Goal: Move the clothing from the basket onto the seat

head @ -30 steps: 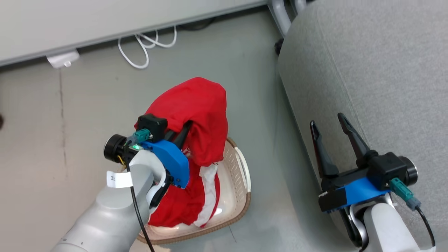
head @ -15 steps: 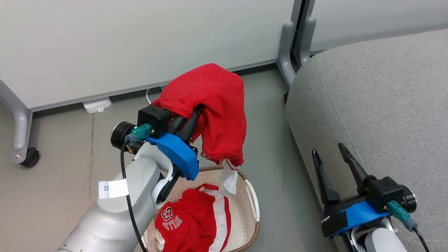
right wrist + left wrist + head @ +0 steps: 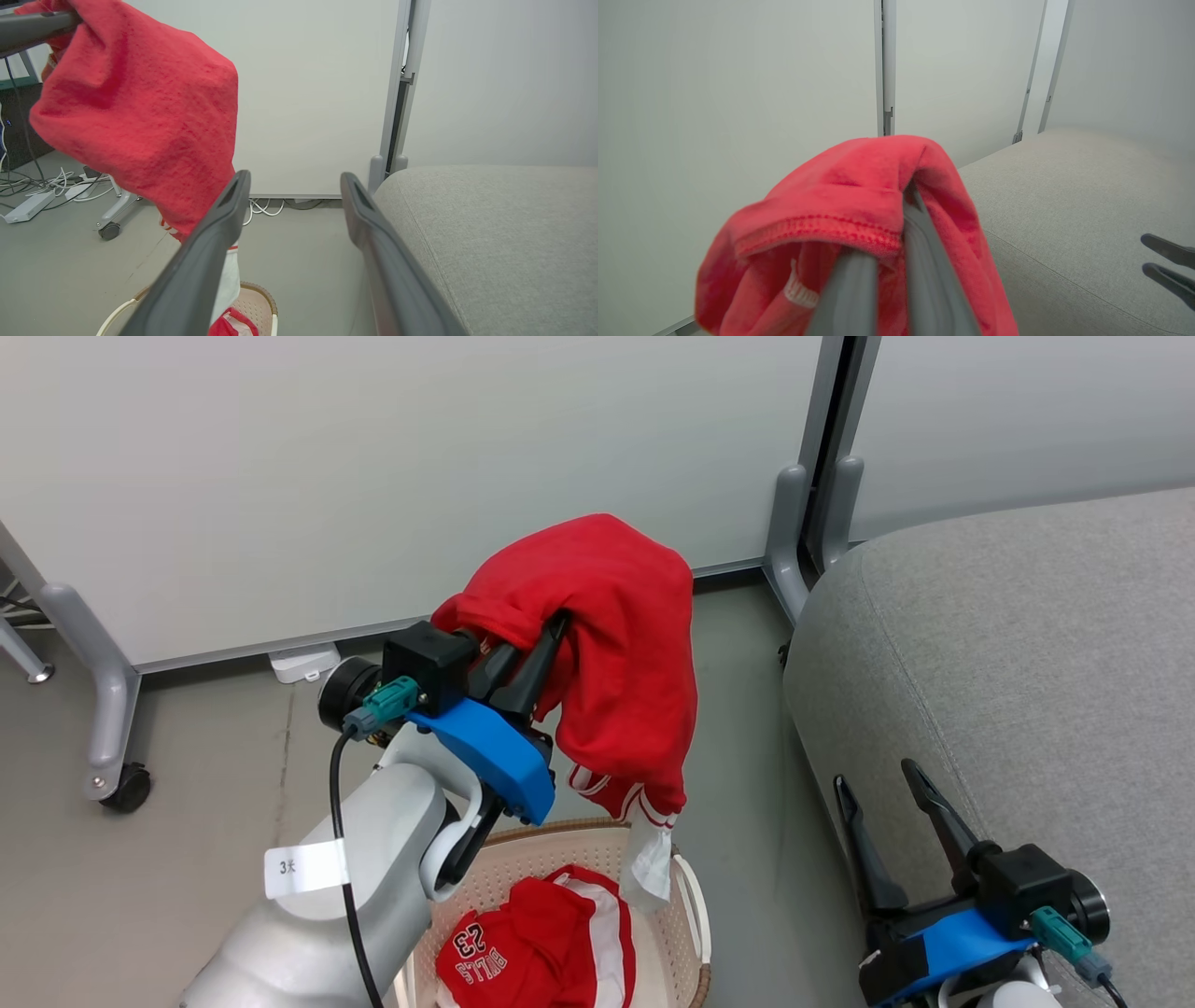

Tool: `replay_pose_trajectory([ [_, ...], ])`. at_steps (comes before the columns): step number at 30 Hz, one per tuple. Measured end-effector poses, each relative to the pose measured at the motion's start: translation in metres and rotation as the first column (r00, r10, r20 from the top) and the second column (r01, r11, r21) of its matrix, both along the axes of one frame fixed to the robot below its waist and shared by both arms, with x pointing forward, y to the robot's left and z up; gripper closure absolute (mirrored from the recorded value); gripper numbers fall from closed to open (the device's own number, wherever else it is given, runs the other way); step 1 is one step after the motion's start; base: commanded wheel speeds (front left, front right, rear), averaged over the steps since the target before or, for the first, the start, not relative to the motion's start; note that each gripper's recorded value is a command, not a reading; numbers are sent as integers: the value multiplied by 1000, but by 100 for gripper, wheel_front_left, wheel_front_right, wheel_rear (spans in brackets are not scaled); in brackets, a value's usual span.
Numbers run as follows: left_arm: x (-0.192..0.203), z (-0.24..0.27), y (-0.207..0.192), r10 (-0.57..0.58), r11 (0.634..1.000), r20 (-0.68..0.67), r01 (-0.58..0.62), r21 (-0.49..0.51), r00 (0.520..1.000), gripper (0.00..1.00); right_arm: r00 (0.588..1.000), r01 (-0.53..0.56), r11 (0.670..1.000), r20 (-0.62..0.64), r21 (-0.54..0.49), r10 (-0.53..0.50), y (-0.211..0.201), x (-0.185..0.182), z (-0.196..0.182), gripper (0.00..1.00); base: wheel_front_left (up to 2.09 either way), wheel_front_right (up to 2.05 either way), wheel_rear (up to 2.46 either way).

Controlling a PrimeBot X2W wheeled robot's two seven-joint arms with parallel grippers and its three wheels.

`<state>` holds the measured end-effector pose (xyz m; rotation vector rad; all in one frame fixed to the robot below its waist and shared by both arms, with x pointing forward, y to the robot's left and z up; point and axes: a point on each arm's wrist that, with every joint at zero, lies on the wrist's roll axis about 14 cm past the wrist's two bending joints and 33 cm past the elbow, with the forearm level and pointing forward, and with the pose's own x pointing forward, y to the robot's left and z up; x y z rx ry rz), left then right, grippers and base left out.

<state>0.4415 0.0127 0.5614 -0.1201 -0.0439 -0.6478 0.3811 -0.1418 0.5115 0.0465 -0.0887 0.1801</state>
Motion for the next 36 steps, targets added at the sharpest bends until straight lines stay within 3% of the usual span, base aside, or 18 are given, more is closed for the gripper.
replay_pose_trajectory([
  [12,-1,-6,2,8,1000,-12,-8,4,1000,100,994,-109,994,28,-29,110,36,3,8,0,0,0,0],
  [24,1,-15,-5,-4,1000,-25,4,16,1000,100,953,-269,963,137,-32,271,91,33,50,0,0,0,0],
  [36,1,-20,-15,-32,999,-26,33,31,999,100,929,-358,934,96,0,356,123,59,45,0,0,0,0],
])
